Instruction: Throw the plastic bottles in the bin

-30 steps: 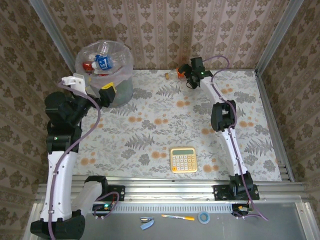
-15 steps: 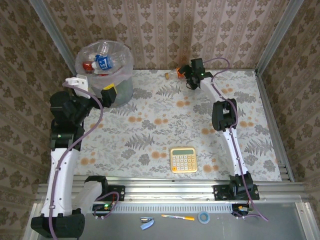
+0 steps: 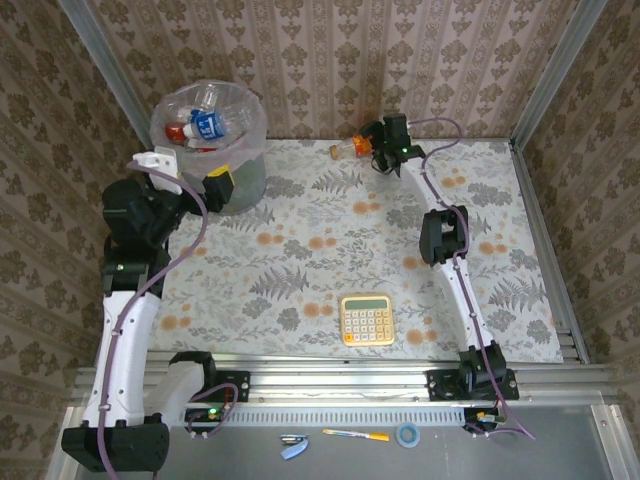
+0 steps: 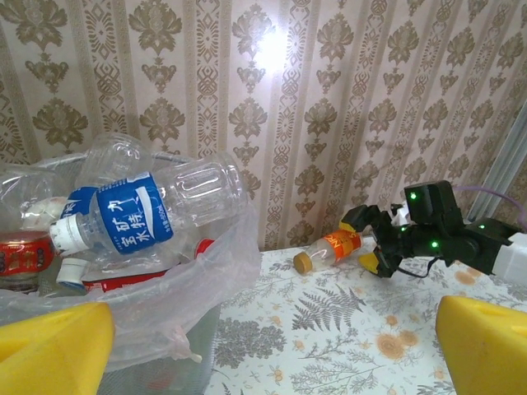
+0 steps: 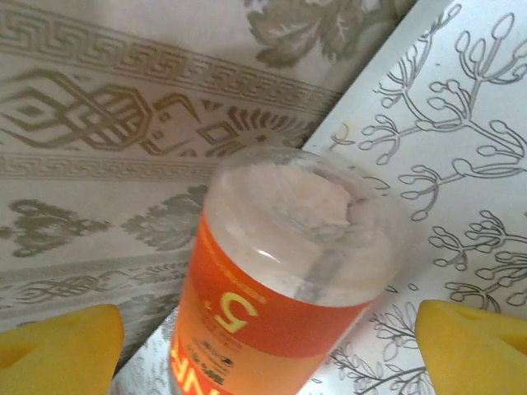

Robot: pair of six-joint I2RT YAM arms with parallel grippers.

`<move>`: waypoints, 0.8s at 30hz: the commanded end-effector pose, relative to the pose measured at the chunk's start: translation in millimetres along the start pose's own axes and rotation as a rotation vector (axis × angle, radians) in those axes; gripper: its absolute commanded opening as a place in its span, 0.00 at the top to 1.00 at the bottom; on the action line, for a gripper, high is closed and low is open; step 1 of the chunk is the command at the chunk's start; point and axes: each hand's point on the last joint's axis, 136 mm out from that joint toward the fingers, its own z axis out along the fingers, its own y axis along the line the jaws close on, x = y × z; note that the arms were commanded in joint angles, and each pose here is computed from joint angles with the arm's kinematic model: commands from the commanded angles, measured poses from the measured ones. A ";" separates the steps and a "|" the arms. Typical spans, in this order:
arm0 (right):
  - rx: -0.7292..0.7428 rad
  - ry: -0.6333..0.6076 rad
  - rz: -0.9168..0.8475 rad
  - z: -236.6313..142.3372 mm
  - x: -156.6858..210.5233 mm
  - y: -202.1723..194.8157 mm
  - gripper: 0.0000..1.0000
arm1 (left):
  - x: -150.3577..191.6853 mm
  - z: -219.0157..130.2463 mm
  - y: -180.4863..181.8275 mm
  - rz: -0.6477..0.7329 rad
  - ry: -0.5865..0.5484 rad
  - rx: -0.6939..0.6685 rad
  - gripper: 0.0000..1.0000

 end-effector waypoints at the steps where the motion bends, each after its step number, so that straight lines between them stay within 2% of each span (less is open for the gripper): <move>1: 0.027 -0.029 0.043 9.4 -5.3 -17.6 0.10 | -8.2 -1.0 0.7 0.011 -0.033 -0.013 0.00; 13: 0.153 0.037 0.012 -1.9 4.0 -41.1 0.26 | -9.4 -1.0 2.3 -0.019 -0.031 -0.020 0.00; 17: 0.231 0.106 0.017 -3.4 18.5 -65.4 0.33 | -9.7 -2.7 0.5 -0.022 -0.025 -0.013 0.00; 24: 0.327 0.156 -0.096 -38.4 32.4 -63.9 0.35 | -12.1 -15.5 -2.2 -0.003 -0.031 -0.026 0.00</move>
